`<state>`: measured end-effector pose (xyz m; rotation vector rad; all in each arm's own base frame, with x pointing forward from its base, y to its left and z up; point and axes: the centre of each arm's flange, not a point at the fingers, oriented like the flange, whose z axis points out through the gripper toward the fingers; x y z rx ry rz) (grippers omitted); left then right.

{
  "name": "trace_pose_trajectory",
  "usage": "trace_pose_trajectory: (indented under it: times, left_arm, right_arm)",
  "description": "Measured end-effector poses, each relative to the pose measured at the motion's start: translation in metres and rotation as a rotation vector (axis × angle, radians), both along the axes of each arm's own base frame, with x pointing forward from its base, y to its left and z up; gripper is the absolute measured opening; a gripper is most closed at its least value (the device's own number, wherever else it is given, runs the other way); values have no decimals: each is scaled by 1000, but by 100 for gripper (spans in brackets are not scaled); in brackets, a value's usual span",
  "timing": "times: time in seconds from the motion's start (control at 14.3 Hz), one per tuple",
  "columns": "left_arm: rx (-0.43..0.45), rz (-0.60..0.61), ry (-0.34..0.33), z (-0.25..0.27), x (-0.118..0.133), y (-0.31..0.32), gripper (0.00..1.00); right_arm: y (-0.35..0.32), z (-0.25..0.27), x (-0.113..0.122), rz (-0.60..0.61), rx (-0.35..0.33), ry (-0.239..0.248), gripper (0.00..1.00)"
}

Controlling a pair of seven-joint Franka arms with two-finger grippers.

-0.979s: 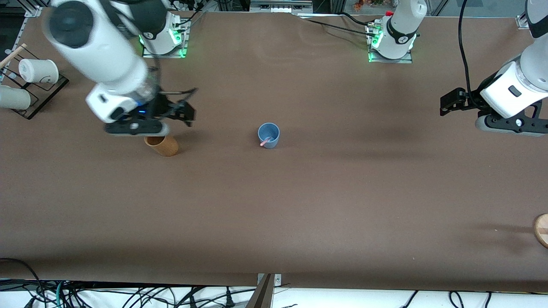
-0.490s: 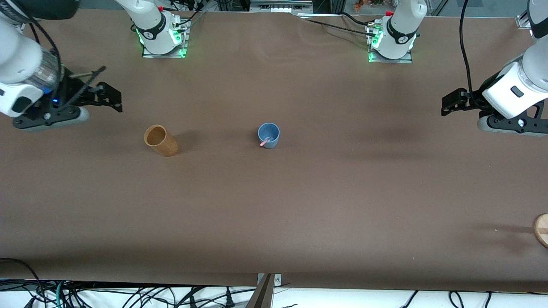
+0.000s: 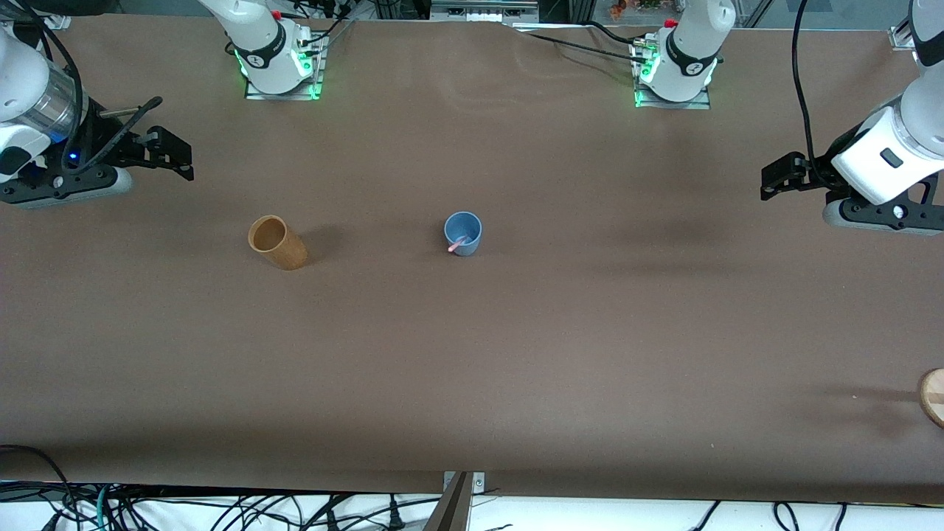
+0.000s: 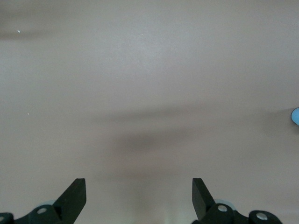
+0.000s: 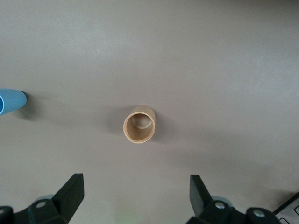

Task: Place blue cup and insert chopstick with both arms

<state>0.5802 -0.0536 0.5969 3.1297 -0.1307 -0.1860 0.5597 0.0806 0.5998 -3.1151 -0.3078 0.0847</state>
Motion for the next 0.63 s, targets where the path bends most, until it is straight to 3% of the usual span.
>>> trace_pose_trajectory:
  times: [0.63]
  left_arm:
    - [0,2,0,0,0,1,100]
  right_arm:
    - [-13,-1,2,-24,-2,1,100]
